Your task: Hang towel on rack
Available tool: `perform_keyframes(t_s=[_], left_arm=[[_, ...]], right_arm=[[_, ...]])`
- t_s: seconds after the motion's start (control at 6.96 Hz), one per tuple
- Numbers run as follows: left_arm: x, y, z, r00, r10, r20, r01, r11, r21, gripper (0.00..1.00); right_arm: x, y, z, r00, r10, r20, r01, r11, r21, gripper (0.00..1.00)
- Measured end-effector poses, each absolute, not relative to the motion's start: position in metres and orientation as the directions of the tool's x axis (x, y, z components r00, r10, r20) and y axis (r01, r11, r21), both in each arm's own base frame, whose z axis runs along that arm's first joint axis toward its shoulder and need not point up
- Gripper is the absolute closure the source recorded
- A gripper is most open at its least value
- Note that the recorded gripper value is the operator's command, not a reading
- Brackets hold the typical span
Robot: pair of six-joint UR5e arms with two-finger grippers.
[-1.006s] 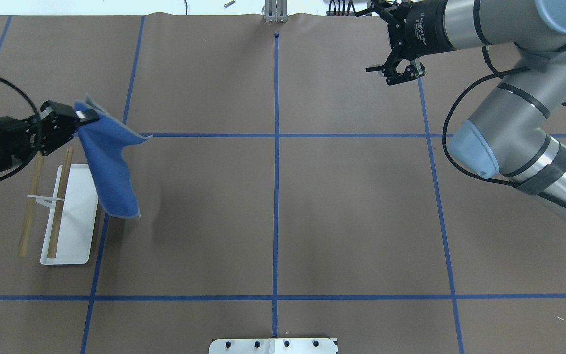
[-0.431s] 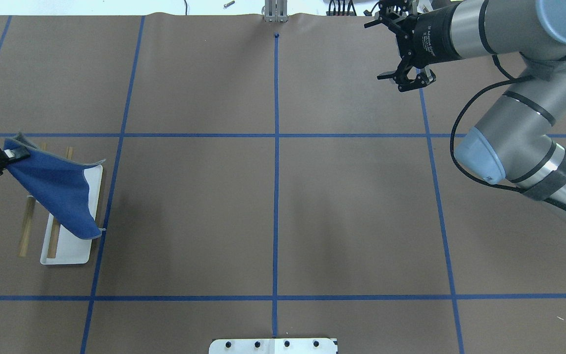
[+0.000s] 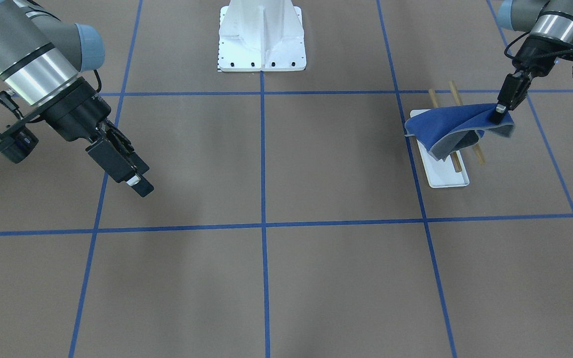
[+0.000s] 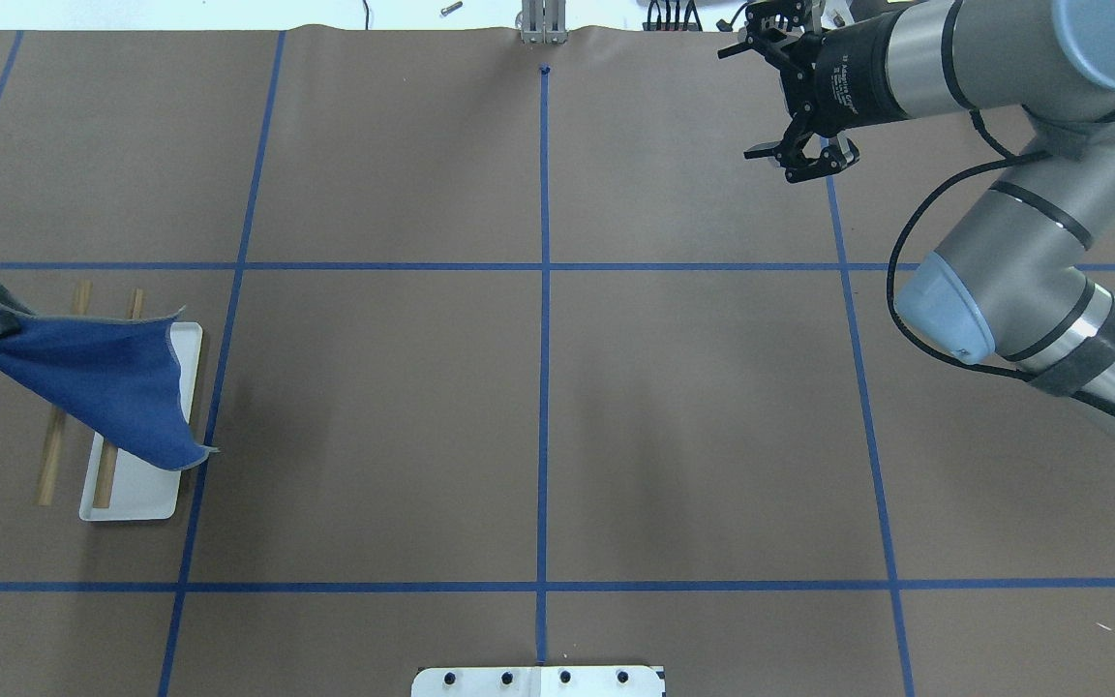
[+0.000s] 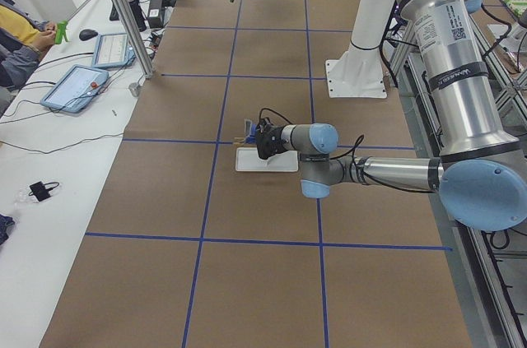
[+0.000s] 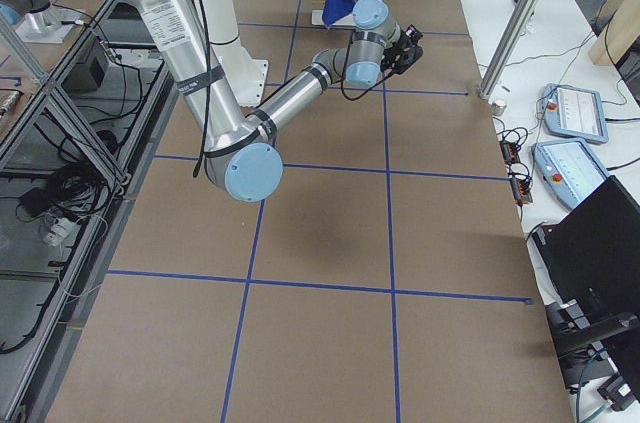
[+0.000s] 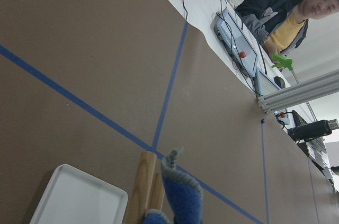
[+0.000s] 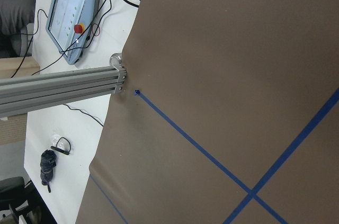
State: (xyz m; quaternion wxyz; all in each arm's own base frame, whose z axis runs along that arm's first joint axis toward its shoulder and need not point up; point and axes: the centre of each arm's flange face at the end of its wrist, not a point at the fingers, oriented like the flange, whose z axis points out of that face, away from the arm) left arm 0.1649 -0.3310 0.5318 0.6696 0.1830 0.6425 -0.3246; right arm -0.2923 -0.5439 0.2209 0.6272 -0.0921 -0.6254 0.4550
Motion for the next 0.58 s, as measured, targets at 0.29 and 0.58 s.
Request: perform_keyframes(t_s=[0.29,0.58], left_arm=[[0.158,-0.326,0.548,-0.015,-0.229,-0.973,0.677,0.714,-0.178,1.00],[0.157,-0.325,0.563,0.005,-0.250,-0.968,0.682,0.709,-0.179,1.00]], right_arm=[[-0.293,-0.544,0.220,-0.196,0.685,0.702,-0.456,0.570,-0.684,0.00],[-0.293,-0.544,0.221,-0.196,0.685,0.702,-0.455,0.570,-0.684,0.00]])
